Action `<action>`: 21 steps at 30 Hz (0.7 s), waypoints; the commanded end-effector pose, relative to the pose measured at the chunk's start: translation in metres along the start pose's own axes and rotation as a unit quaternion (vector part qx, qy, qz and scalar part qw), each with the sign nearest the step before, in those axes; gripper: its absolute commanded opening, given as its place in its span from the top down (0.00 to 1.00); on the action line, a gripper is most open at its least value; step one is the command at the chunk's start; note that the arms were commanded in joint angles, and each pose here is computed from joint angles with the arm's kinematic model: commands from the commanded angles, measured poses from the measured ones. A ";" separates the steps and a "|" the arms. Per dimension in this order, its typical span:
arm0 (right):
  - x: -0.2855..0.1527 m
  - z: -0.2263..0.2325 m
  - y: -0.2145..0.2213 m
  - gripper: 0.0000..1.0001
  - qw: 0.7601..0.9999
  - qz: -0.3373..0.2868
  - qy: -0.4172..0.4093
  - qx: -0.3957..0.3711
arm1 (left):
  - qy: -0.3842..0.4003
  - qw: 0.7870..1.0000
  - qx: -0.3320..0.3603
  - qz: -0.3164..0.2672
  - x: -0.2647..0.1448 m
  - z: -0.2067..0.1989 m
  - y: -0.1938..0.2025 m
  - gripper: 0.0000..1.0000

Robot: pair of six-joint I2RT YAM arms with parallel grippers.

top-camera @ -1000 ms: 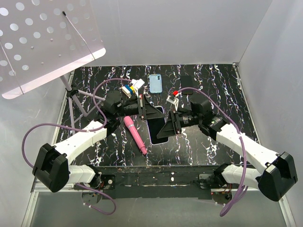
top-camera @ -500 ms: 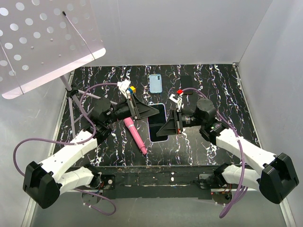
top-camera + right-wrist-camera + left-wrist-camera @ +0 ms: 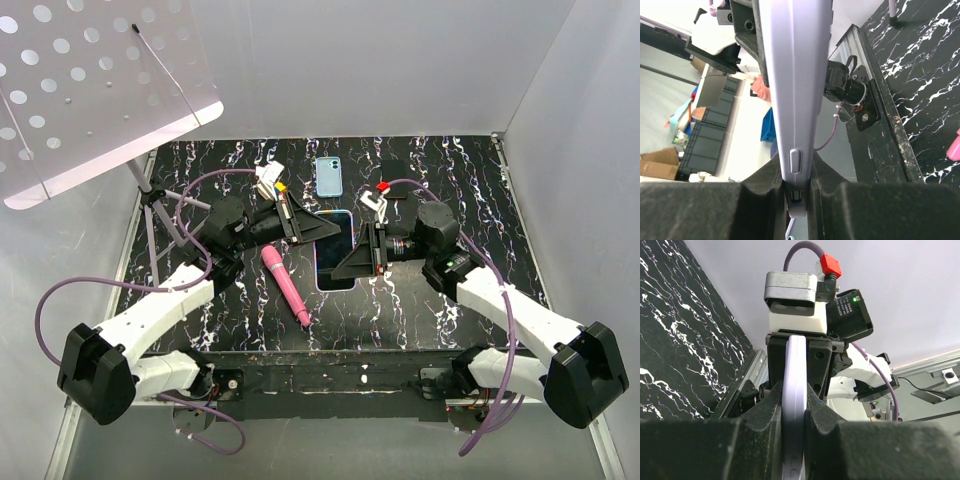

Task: Take the phone out of the phone case
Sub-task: Pick up the phone at the center of the board.

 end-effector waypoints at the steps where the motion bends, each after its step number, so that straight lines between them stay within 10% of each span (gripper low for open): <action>1: -0.004 0.006 0.005 0.71 0.998 0.025 0.034 -0.053 | 0.025 1.000 0.014 -0.006 -0.001 -0.024 -0.017 1.00; 9: -0.015 0.011 0.026 0.51 0.993 0.071 0.015 -0.089 | 0.072 0.997 -0.019 0.021 -0.006 -0.038 -0.025 1.00; 21: -0.013 0.026 0.024 0.81 0.990 0.065 -0.026 -0.118 | 0.095 0.994 -0.053 0.011 -0.006 -0.044 -0.029 1.00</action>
Point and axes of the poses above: each gripper's point midway between its finger pads, its own x axis out along the fingers, its own z axis along the line the jaws close on, y = z × x, the point moved 2 cm from there along -x, back along the fingers, and after that the axes turned 12 degrees about x, right-handed, at the moved point
